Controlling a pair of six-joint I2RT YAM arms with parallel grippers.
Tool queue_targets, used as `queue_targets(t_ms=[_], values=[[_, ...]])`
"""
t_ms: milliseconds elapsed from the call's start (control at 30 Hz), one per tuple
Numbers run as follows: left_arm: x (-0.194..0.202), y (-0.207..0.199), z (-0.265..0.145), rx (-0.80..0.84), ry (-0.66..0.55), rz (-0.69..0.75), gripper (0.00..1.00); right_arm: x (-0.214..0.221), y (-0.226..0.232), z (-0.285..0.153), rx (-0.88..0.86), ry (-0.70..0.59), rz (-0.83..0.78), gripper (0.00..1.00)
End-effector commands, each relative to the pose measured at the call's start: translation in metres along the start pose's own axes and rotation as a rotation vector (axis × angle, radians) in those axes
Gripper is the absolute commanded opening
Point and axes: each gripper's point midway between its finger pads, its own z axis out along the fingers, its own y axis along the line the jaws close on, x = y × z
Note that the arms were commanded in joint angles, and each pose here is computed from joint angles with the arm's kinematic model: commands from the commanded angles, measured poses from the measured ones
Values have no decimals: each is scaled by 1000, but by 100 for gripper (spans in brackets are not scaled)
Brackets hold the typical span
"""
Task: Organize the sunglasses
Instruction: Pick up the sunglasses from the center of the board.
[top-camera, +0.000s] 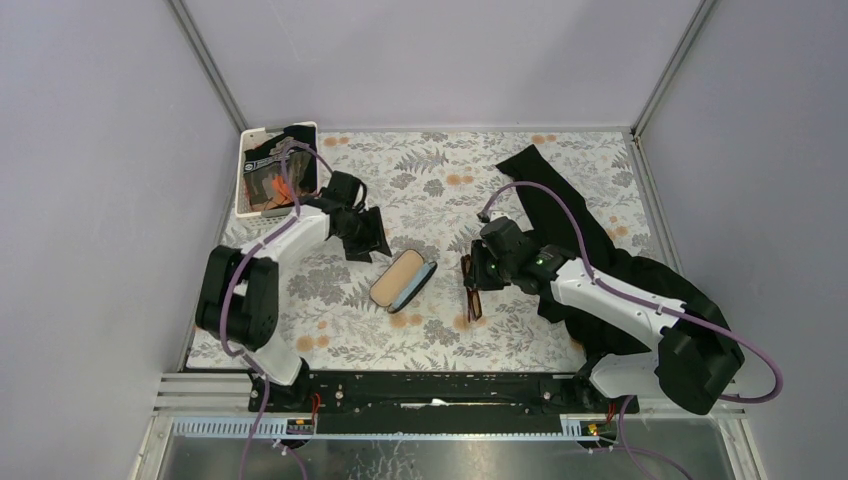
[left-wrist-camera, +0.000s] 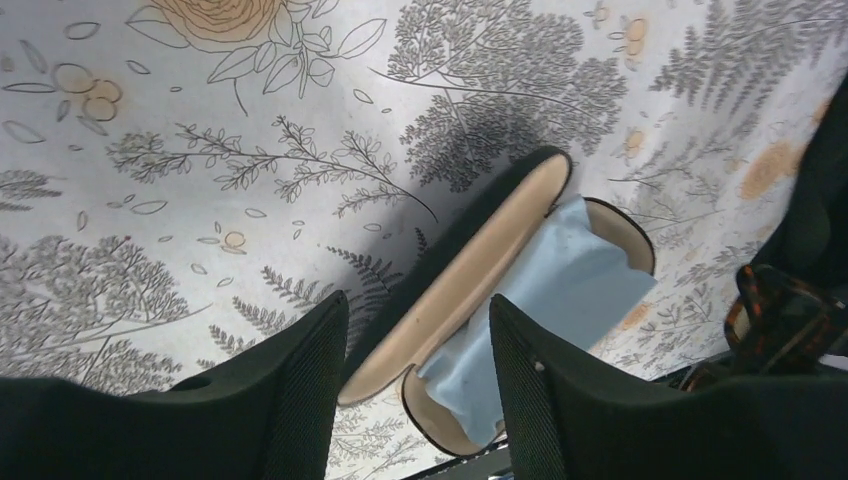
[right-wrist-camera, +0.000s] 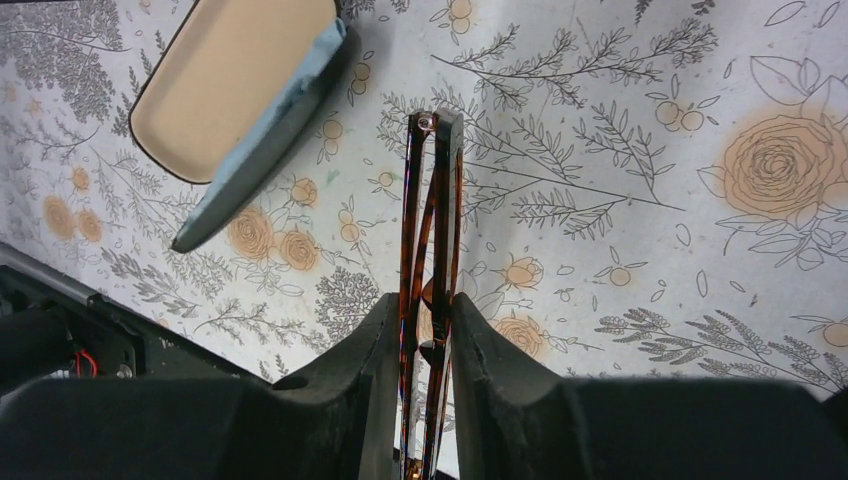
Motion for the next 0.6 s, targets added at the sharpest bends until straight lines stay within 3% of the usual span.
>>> queue_targets(t_ms=[0,167,567], values=[[-4,2,19,3,38,-9,57,-20,29,-15,-103,-46,-4,22],[4,8,31,1,63,-51,54,-22,31,-19,-111,-54,-6,22],[49,-23,20,251,172,-64,46,-30,42,-12,-124,-43,43,24]])
